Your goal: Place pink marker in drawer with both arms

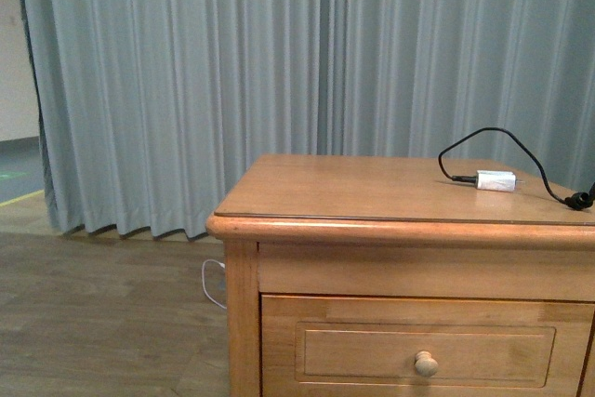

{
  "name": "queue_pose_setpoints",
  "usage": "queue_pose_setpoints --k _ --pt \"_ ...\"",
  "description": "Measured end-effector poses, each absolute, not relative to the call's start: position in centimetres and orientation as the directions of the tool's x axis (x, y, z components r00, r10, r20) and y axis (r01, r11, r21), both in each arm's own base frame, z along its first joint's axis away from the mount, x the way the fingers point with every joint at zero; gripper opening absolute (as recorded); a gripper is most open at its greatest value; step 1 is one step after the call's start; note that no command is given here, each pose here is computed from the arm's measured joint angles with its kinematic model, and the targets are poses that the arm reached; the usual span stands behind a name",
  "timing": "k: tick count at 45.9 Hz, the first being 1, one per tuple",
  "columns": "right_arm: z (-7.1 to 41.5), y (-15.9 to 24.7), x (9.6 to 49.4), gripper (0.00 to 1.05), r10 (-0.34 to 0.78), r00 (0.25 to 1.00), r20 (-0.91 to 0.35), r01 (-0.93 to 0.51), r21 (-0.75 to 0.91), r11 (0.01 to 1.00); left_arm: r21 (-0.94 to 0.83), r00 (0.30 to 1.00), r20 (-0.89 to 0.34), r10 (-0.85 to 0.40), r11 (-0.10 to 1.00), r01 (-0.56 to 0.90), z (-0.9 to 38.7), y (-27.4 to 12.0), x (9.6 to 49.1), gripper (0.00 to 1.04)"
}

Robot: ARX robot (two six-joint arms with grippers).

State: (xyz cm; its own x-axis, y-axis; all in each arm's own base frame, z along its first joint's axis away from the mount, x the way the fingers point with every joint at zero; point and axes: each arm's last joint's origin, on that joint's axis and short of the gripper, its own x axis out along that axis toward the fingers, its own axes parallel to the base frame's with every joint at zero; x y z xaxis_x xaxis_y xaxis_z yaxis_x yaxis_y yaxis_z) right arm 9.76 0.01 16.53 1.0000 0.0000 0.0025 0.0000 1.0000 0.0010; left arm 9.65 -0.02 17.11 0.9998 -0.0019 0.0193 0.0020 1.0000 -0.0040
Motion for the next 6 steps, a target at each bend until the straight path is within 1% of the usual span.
queue_pose_setpoints --k 6 --pt "16.53 0.01 9.76 0.96 0.000 1.000 0.002 0.000 0.001 1.000 -0.004 1.000 0.019 -0.002 1.000 0.002 17.11 -0.02 9.65 0.99"
